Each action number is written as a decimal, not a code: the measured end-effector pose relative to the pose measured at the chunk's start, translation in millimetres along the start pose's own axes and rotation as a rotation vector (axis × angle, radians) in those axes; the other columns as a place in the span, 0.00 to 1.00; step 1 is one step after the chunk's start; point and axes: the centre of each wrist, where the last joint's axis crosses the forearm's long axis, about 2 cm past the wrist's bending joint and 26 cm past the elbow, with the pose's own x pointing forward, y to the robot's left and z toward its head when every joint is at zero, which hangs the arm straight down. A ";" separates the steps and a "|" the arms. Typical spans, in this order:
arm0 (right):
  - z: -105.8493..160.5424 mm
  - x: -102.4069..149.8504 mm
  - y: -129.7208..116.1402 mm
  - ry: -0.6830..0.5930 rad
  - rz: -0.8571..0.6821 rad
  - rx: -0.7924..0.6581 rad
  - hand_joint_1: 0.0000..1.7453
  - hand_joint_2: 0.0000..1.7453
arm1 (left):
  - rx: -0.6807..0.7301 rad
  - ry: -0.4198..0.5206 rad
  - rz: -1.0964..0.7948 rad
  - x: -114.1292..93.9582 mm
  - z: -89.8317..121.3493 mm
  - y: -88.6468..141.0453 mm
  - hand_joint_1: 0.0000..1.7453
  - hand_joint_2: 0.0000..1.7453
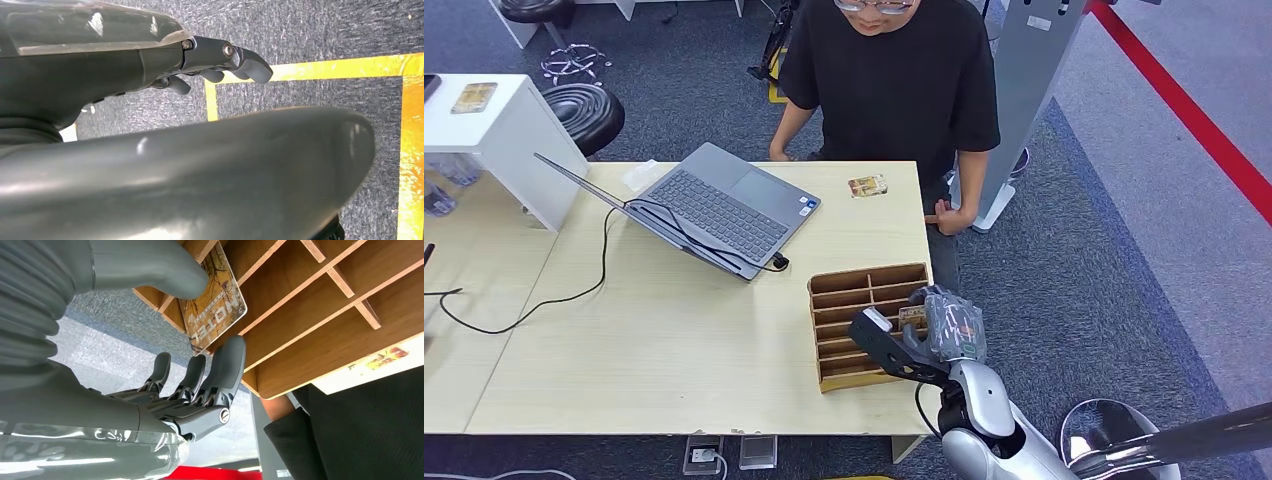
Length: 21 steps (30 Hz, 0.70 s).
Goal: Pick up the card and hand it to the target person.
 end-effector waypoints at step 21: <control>2.4 -4.3 3.0 0.012 0.023 0.006 0.59 1.00 | -0.005 -0.001 -0.011 -0.3 0.0 -0.2 0.00 0.00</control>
